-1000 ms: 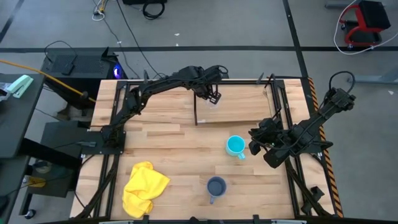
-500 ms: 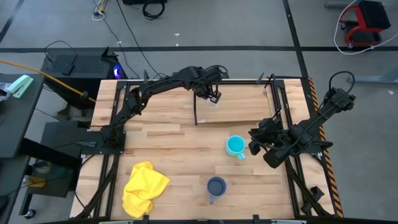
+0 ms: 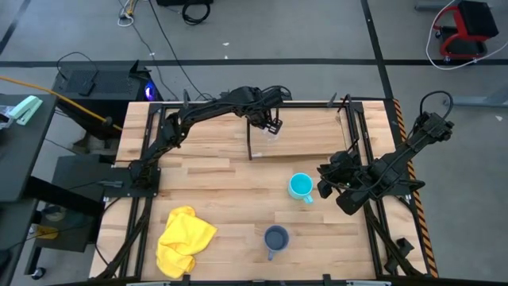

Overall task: Stack small to large cups/mugs on shelf
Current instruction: Put the transparent mug on the shelf

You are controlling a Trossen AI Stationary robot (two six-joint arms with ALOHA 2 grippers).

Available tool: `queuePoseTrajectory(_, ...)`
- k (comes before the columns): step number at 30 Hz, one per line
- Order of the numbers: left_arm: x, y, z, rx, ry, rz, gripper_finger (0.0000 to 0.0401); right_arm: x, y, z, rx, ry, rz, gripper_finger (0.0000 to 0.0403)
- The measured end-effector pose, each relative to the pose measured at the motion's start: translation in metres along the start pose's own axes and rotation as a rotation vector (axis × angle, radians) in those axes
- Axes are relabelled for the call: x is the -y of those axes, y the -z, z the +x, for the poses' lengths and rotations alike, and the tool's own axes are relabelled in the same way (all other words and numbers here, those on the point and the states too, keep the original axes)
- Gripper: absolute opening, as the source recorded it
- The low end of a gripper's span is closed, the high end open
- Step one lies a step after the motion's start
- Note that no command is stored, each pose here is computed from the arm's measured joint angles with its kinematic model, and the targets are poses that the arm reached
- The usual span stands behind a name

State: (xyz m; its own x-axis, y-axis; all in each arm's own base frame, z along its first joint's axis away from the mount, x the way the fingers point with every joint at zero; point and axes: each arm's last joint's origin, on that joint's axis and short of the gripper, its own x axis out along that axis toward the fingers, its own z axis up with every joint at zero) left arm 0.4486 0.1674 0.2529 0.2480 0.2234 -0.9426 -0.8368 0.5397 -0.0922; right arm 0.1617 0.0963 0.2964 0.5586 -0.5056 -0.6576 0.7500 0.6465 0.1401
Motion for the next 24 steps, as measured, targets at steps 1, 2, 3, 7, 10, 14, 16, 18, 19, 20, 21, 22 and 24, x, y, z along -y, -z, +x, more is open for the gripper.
queuePoseTrajectory(1, 0.001, 0.0, 0.0, 0.003, 0.003, 0.001, 0.0006, 0.0, 0.0, 0.0, 0.0, -0.001, 0.001, 0.0077)
queuePoseTrajectory(2, 0.001, 0.0, 0.0, 0.005, 0.005, 0.0, 0.0006, 0.0, 0.0, 0.0, 0.0, -0.002, 0.003, 0.0077)
queuePoseTrajectory(3, 0.001, 0.0, 0.0, 0.005, 0.005, -0.001, 0.0006, 0.0, 0.0, 0.0, 0.0, -0.003, 0.003, 0.0077)
queuePoseTrajectory(7, 0.002, 0.002, 0.0, -0.009, 0.0, -0.002, 0.0006, -0.001, 0.0, 0.0, 0.0, -0.004, 0.005, 0.0077)
queuePoseTrajectory(10, 0.007, 0.005, 0.008, -0.01, -0.005, 0.01, 0.0006, -0.001, 0.0, 0.0, 0.0, -0.007, 0.007, 0.0077)
queuePoseTrajectory(14, 0.008, 0.005, 0.007, -0.009, 0.002, 0.012, 0.0006, -0.001, 0.0, 0.0, 0.0, -0.007, 0.008, 0.0077)
queuePoseTrajectory(16, 0.008, 0.005, 0.007, -0.008, 0.004, 0.01, 0.0006, -0.001, 0.0, 0.0, 0.0, -0.007, 0.007, 0.0077)
queuePoseTrajectory(18, 0.01, 0.006, 0.006, -0.007, 0.004, 0.009, 0.0006, -0.001, 0.0, 0.0, 0.0, -0.008, 0.003, 0.0077)
queuePoseTrajectory(19, 0.012, 0.007, 0.006, -0.005, 0.005, 0.013, 0.0006, -0.002, 0.0, 0.0, 0.001, -0.011, 0.0, 0.0077)
queuePoseTrajectory(20, 0.013, 0.007, 0.006, 0.0, 0.01, 0.019, 0.0006, -0.002, 0.0, 0.0, 0.001, -0.013, -0.002, 0.0077)
queuePoseTrajectory(21, 0.016, 0.008, 0.005, 0.003, 0.02, 0.022, 0.0006, -0.002, 0.0, 0.0, 0.001, -0.016, -0.001, 0.0077)
queuePoseTrajectory(22, 0.018, 0.01, 0.006, -0.005, 0.035, 0.024, 0.0006, -0.002, 0.0, 0.0, 0.001, -0.017, 0.0, 0.0077)
queuePoseTrajectory(24, 0.021, 0.013, 0.009, 0.002, 0.007, 0.04, 0.0006, -0.002, 0.0, 0.0, 0.001, -0.016, -0.002, 0.0077)
